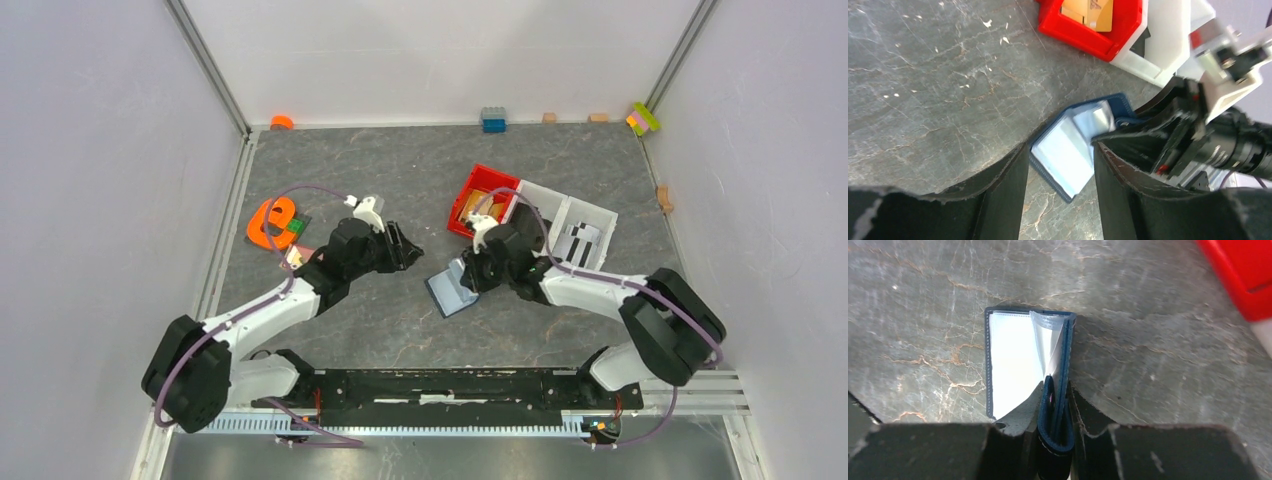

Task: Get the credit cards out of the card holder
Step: Pick up the card holder from the center of the board.

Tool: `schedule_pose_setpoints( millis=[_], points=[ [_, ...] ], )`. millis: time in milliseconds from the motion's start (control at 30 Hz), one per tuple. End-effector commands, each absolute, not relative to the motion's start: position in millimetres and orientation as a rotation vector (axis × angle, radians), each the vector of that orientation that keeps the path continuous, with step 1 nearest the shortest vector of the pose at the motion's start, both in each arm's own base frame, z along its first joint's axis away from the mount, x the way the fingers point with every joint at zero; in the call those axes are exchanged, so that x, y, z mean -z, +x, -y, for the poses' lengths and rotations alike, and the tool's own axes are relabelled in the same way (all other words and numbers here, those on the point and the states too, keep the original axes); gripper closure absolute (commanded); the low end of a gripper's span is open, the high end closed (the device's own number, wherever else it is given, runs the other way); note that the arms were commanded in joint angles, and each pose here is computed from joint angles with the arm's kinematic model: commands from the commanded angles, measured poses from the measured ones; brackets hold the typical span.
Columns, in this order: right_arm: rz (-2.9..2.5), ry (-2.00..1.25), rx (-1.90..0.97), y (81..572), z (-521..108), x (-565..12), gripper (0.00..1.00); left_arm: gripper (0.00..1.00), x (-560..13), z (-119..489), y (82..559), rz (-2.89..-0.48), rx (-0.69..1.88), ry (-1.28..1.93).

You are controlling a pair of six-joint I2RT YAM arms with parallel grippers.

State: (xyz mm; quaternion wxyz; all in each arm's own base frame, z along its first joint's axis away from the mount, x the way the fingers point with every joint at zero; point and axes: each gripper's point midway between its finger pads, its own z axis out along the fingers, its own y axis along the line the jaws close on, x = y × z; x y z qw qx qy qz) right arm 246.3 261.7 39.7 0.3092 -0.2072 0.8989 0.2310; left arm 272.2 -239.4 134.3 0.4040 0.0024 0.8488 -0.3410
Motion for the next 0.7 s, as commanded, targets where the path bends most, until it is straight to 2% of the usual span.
schedule_pose_setpoints(
  millis=[0, 267, 667],
  points=[
    [-2.188, -0.412, -0.885, 257.7, -270.3, -85.8, 0.79, 0.41, -139.8, 259.4, 273.2, -2.143, 0.961, 0.062],
    [-2.031, -0.239, -1.102, 257.6, -246.7, -113.0, 0.82, 0.35, -121.4, 295.9, 261.6, -2.213, 1.188, 0.171],
    [-1.798, -0.196, -1.328, 241.8, -236.3, -160.2, 0.83, 0.30, -142.5, 315.8, 246.9, -2.045, 1.433, 0.270]
  ],
)
